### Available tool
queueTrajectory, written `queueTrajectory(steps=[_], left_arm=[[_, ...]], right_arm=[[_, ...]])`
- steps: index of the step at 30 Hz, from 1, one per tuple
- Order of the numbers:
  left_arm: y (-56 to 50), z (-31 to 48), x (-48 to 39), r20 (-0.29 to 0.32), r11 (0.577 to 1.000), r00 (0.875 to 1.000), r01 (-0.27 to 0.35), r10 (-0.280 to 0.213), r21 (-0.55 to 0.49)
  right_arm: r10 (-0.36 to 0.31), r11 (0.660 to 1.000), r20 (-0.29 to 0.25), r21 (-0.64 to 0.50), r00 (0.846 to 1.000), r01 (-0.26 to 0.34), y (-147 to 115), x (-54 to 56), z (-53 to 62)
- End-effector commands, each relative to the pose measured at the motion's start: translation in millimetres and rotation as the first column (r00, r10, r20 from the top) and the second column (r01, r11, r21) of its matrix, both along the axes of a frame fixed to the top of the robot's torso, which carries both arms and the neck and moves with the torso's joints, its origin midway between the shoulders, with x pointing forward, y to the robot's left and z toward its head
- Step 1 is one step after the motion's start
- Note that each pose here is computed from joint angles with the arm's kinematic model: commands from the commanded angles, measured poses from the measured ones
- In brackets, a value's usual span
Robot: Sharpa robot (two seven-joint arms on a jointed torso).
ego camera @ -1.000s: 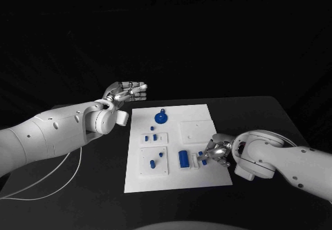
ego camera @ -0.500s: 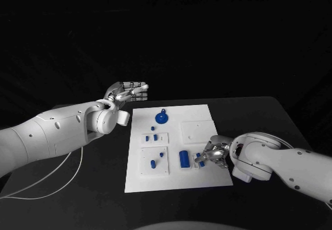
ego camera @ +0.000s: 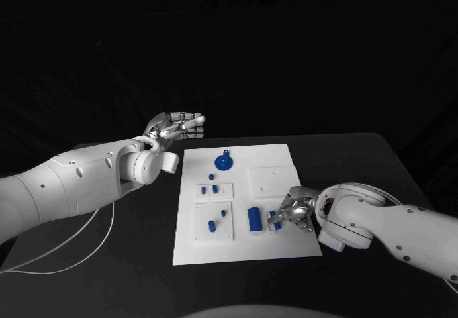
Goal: Assemble the parts on the task board
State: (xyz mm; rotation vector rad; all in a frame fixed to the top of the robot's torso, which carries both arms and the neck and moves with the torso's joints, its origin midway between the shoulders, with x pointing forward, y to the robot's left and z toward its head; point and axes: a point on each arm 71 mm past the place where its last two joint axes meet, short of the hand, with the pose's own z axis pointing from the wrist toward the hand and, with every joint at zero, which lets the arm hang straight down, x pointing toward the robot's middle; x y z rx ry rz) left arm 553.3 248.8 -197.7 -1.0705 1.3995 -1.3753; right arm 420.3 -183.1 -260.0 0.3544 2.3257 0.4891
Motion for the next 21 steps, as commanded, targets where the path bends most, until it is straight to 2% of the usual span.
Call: queueTrajectory(steps=[1,21], left_arm=[[-1.8,0.9,-0.3,0.006,1.000,1.000,0.015,-0.015,-0.004],[-2.2,0.8,-0.5,0.006,1.000,1.000,0.014,-0.014,-0.004]], right_arm=[[0.004,1.000,-0.001,-0.001,1.000,-0.004,0.7,-0.1,-1.0],[-0.004,1.000,-0.003,0.007,1.000,0.004,1.6,0.3,-3.4]])
